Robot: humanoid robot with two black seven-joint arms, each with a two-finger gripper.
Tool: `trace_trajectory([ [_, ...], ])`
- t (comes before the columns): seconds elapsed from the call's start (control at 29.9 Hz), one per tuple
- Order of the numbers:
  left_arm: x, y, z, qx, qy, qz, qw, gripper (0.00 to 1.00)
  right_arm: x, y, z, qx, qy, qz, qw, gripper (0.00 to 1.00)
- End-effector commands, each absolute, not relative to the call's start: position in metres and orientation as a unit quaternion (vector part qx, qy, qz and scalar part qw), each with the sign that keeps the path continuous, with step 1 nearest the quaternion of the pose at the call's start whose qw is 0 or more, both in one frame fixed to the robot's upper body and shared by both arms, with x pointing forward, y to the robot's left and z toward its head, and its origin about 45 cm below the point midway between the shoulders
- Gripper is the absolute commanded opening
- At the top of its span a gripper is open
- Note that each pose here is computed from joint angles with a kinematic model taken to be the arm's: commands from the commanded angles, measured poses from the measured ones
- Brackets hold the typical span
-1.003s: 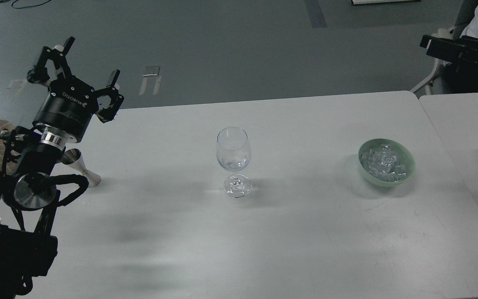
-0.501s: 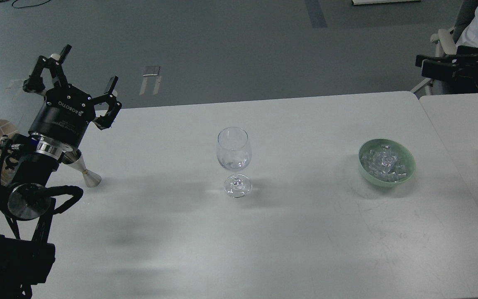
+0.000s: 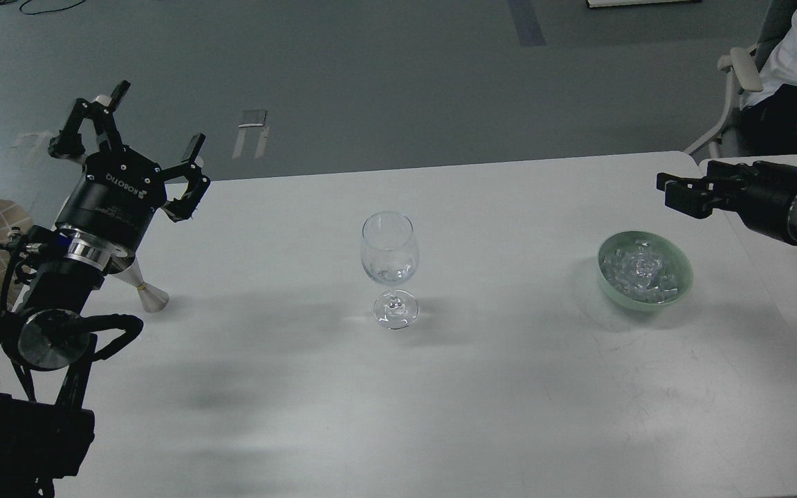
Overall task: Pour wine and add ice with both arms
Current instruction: 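Reach the right gripper into the green bowl and grasp ice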
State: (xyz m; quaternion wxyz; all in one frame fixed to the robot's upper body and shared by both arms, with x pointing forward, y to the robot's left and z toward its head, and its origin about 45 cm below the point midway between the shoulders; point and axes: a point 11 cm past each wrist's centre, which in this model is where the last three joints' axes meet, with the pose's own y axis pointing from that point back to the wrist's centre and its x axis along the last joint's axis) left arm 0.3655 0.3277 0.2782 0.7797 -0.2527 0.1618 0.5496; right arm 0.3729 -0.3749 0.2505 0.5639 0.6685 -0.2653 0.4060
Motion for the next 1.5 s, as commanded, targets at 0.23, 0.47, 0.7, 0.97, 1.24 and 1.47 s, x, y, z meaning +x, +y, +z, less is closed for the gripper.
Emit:
trace_trajectory([
  [0.23,0.366,0.324,0.275,-0.255,0.167,0.548,0.779,0.98,0.353,-0.364,0.204,0.676,-0.249,0.363,0.591,0.83],
  [0.47,0.362,0.324,0.268,-0.253,0.173,0.551,0.776,0.98,0.348,-0.350,0.187,0.691,-0.238,0.353,0.585,0.79],
  [0.7,0.359,0.326,0.264,-0.253,0.175,0.555,0.773,0.98,0.336,-0.341,0.166,0.703,-0.221,0.339,0.585,0.78],
  [0.97,0.357,0.321,0.257,-0.258,0.185,0.554,0.769,0.98,0.339,-0.336,0.156,0.702,-0.225,0.328,0.591,0.71],
  [1.24,0.357,0.321,0.256,-0.259,0.186,0.554,0.769,0.98,0.340,-0.334,0.152,0.698,-0.230,0.321,0.597,0.71],
  [1.47,0.356,0.321,0.256,-0.259,0.186,0.554,0.769,0.98,0.341,-0.337,0.152,0.691,-0.234,0.319,0.604,0.57],
])
